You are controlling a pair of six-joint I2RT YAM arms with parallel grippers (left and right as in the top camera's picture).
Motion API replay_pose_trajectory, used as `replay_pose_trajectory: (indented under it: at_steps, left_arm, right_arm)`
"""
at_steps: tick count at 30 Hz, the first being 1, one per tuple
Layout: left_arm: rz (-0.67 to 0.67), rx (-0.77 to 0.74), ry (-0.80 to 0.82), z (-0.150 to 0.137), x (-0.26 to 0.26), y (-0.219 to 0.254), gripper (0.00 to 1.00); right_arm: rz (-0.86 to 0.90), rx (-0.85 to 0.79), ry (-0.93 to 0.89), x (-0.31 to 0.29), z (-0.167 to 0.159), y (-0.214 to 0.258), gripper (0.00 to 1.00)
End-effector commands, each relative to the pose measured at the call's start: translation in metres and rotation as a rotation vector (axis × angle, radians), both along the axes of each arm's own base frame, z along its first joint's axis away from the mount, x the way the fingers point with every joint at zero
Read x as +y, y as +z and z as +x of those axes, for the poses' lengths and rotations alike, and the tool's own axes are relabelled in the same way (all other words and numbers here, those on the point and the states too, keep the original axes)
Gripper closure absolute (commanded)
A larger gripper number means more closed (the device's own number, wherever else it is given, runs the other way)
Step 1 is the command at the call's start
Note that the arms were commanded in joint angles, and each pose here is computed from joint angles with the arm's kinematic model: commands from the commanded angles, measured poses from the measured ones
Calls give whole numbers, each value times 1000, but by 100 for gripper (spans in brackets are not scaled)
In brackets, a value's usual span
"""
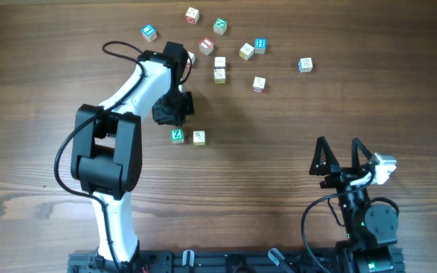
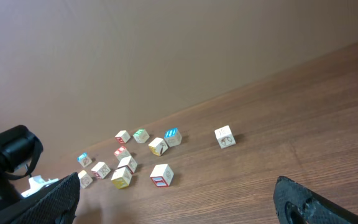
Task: Form a horizontal line
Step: 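Open the left gripper and push the Z block against the first block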
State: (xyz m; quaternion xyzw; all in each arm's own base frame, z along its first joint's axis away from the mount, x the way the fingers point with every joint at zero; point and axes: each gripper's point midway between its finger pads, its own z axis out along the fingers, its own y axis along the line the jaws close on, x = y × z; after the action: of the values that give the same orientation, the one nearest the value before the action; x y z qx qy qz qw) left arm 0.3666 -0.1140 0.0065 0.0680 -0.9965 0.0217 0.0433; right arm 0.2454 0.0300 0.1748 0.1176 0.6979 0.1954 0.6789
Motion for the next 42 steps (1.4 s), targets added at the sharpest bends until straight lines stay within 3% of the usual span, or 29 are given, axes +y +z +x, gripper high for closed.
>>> replay_pose_trajectory:
  at_steps: [1, 8, 15, 28, 42]
  left_arm:
    - [140, -70, 30, 14, 27, 1, 96]
    - [152, 44, 203, -4, 73, 3, 96]
    - [97, 121, 64, -34, 33, -12, 96]
    - [81, 71, 3, -27, 18, -16, 96]
    - [94, 107, -42, -40, 7, -14, 96]
  right_arm:
    - [1, -4, 8, 1, 0, 1, 0]
    - [1, -4, 8, 1, 0, 1, 0]
    - [1, -4, 8, 1, 0, 1, 0]
    - [1, -4, 8, 1, 0, 1, 0]
    - [1, -4, 8, 1, 0, 1, 0]
